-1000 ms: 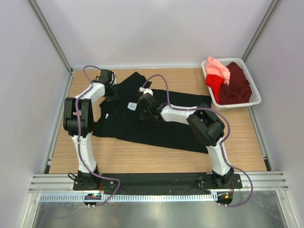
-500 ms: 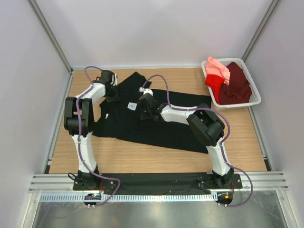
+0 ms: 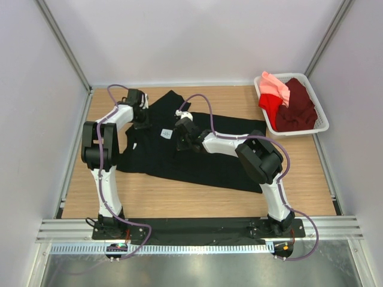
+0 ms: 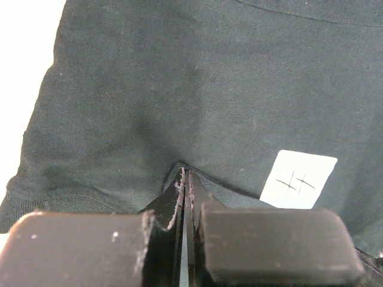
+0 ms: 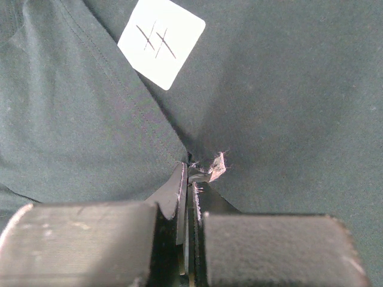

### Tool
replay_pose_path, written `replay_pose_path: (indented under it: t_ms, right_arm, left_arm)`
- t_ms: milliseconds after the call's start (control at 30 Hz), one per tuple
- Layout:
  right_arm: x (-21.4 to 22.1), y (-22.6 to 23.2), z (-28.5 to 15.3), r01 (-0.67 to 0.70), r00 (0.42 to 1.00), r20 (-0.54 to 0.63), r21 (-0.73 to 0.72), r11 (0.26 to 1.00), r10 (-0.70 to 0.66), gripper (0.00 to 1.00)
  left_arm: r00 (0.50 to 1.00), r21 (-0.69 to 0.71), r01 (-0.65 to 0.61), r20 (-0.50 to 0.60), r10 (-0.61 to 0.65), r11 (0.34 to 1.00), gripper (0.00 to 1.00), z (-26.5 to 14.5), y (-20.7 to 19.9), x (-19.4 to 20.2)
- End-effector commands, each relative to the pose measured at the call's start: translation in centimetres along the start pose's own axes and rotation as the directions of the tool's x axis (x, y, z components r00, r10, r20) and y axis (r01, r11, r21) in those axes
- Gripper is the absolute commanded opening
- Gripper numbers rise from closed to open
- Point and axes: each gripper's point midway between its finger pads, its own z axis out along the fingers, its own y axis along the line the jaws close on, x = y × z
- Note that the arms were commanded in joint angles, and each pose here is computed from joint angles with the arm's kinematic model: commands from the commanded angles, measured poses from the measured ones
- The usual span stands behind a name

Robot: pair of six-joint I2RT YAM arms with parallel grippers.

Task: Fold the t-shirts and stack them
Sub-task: Fold the tshirt

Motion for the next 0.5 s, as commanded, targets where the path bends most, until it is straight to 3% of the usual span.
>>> replay_pose_path:
  t_ms: [0,467]
  right_arm:
    - [-3.3,1.3,-2.2,-0.001,0.995,0.098,-0.029,1.000,0.004,0.01]
    - [-4.2,1.4,-2.8,0.001,0.987,0.164,-0.017,1.000,0.002,0.01]
  left_arm:
    - [0.997,0.033,-0.005,0.074,0.002,0.999,0.00,-1.6,-1.2,-2.6]
    - [0.990,0.102,0.007,0.141,-0.021,0.995,0.00,-3.1,-2.9,-4.7]
